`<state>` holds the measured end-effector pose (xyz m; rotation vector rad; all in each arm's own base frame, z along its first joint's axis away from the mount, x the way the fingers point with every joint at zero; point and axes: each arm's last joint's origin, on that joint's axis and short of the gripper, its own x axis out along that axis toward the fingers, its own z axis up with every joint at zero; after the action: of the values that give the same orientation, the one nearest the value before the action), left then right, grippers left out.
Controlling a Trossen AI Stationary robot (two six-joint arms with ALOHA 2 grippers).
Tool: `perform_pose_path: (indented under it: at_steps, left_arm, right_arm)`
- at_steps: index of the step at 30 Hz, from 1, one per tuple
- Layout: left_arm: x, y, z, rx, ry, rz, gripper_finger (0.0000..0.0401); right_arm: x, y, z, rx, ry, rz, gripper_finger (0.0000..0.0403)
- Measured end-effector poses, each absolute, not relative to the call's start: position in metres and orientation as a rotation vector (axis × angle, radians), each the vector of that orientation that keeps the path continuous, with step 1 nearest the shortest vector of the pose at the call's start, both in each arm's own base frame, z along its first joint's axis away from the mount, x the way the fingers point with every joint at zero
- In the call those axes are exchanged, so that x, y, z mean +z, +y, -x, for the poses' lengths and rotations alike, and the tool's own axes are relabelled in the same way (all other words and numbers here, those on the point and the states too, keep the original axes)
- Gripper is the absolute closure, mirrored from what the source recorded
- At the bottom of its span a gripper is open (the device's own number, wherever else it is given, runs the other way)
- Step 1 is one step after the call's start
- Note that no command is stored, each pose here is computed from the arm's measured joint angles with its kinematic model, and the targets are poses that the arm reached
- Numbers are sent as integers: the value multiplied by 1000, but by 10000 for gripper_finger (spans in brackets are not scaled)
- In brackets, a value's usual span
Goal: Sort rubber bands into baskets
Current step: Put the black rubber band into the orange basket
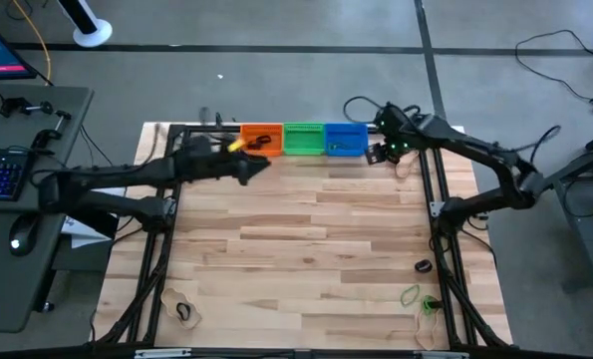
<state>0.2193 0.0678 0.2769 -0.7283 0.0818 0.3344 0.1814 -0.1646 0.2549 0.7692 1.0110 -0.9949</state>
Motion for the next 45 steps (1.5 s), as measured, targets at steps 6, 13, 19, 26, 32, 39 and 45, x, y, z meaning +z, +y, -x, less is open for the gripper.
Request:
perform_pose_path:
  at_steps: [6,13,19,26,32,39,45]
  left_arm:
    - [307,60,-199,312,-126,631,215]
    - [312,59,-193,319,-166,644,215]
    - [308,59,-194,331,-132,705,215]
    - [308,59,-194,331,-134,712,215]
    - [328,58,-191,235,-336,707,215]
    - [353,55,-180,175,-567,521,215]
    - [351,58,-181,214,-550,505,215]
  right_arm:
    - [203,-215,-149,-1096,1122,-943,203]
    - [172,-240,-165,-1014,1227,-891,203]
    - [156,-245,-169,-1008,1312,-878,204]
    - [143,-247,-171,-971,1369,-873,258]
    - [159,-239,-175,-944,1341,-810,390]
    - [246,-211,-203,-902,926,-701,399]
    - [266,-197,-258,-715,537,-764,402]
